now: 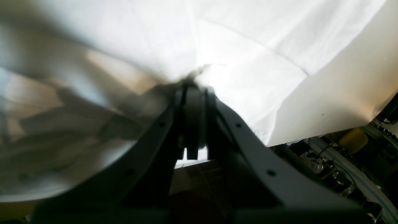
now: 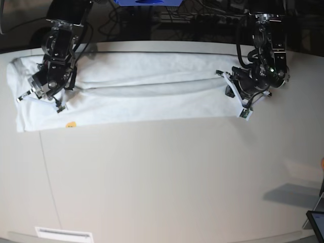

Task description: Fold the T-shirt properly

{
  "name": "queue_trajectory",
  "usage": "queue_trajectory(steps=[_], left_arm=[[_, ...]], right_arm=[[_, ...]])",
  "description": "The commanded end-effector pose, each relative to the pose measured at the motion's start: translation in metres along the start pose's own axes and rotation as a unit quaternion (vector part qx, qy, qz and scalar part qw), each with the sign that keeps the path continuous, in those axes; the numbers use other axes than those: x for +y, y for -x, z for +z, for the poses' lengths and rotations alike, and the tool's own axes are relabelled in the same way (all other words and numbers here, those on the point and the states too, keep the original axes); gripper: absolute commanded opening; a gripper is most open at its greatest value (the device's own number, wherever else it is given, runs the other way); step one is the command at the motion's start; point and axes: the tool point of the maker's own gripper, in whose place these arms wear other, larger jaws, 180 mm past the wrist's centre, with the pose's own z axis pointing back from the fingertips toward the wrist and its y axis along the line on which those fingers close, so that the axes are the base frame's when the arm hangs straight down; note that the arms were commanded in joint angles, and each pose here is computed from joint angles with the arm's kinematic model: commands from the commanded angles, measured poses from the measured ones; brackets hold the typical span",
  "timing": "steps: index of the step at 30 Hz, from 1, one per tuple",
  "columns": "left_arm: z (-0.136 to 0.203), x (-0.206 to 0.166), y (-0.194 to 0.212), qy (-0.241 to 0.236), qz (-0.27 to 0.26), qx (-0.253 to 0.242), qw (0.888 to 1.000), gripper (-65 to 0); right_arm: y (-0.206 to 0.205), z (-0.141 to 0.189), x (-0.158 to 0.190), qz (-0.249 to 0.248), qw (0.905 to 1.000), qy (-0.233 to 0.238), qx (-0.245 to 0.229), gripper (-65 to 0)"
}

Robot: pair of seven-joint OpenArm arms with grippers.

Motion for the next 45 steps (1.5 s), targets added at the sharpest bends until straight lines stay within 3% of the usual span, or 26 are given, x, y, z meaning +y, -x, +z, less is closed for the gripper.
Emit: queue_trajectory(steps=[1, 10, 21, 29, 31, 37, 42, 45], left_arm=[[0.004, -0.006, -0.008, 0.004, -0.018, -0.013, 1.000, -65.0], [0.011, -0.051, 0.008, 0.044, -0.103, 0.008, 0.994, -65.0], [0.023, -0.020, 0.035, 0.015, -0.144, 0.058, 0.988, -65.0], [0.031, -0.004, 0.022, -0.009, -0.134, 0.038, 0.990, -65.0], [0.032, -0.002, 0.014, -0.013, -0.137, 0.028, 0.990, -65.0], [0.033, -0.001, 0.009, -0.016, -0.138, 0.024, 0.990, -65.0], [0.033, 0.000, 0.008, -0.017, -0.137, 0.022, 0.990, -65.0], [0.032, -0.003, 0.002, -0.014, -0.133, 0.012, 0.991, -65.0]], right_arm=[[-0.007, 0.003, 0.000, -0.003, 0.9999, -0.003, -0.015, -64.4], [-0.008, 0.003, -0.002, -0.005, 0.9998, -0.002, -0.017, -64.3], [-0.007, 0.003, -0.002, -0.006, 0.9999, -0.002, -0.013, -64.1], [-0.001, 0.004, -0.004, -0.009, 0.9999, 0.002, -0.005, -63.8], [0.004, 0.009, -0.009, -0.014, 0.9998, 0.010, 0.007, -60.9], [0.006, 0.038, -0.036, -0.046, 0.9973, 0.055, -0.015, -38.9], [0.004, 0.041, -0.038, -0.047, 0.9967, 0.060, -0.027, -35.8], [-0.025, 0.050, -0.041, -0.042, 0.9902, 0.068, -0.115, -35.8]])
